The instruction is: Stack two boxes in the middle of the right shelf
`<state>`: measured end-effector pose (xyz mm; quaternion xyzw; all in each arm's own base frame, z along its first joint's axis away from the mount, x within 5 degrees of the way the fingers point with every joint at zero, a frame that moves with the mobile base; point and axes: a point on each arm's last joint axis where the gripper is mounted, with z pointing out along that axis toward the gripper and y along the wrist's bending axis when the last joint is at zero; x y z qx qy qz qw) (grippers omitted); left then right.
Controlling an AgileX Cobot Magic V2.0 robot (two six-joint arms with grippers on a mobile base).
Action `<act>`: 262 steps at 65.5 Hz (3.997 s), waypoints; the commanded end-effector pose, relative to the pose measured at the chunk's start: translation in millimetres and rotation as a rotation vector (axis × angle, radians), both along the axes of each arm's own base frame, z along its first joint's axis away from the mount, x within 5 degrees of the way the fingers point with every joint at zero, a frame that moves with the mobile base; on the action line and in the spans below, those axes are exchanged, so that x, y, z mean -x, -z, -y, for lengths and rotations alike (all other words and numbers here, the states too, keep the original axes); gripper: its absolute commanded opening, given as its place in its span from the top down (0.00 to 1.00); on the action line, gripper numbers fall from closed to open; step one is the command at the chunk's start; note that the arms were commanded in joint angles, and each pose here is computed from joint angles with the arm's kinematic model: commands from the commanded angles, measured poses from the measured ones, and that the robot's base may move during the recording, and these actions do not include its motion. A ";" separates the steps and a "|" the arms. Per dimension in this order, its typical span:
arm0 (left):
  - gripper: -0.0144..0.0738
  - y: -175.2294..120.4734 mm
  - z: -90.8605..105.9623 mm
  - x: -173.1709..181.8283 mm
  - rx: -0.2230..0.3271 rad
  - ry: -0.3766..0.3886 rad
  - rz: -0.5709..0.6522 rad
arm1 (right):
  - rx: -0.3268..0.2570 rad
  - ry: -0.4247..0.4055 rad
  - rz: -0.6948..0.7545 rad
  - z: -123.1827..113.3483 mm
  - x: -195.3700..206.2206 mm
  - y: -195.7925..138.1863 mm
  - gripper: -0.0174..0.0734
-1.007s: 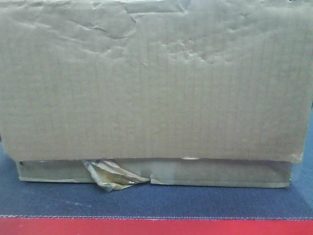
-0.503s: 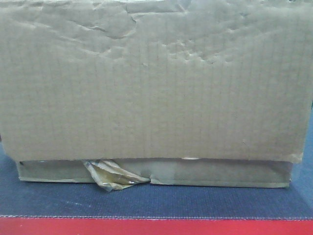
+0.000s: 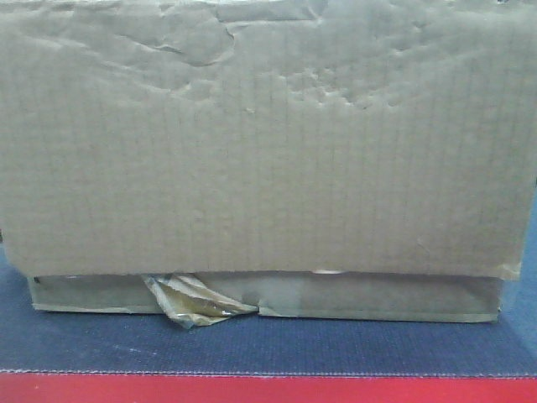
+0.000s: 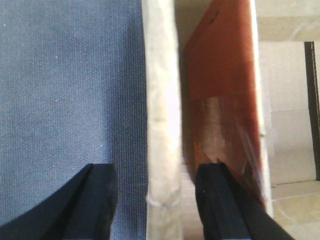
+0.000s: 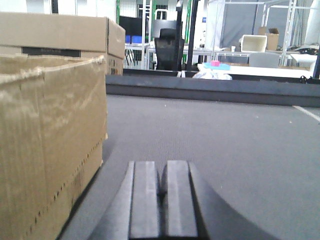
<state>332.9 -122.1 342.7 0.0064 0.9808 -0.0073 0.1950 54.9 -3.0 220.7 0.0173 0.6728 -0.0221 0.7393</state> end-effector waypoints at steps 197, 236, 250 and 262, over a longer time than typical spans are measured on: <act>0.52 -1.3 0.3 0.5 0.025 -0.010 0.000 | -0.113 -0.095 -1.312 -104.2 -235.5 -124.6 0.60; 0.72 -1.3 0.3 0.5 0.024 -0.010 0.000 | -0.106 -0.076 -1.306 -99.8 -237.0 -124.6 0.89; 0.96 -3.0 0.0 1.4 0.020 -0.009 0.006 | -0.130 -0.055 -1.290 -99.3 -238.2 -127.5 0.98; 0.96 -36.9 -18.0 18.4 -0.019 -0.109 0.143 | -0.119 -0.027 -1.144 -101.4 -244.4 -153.5 0.98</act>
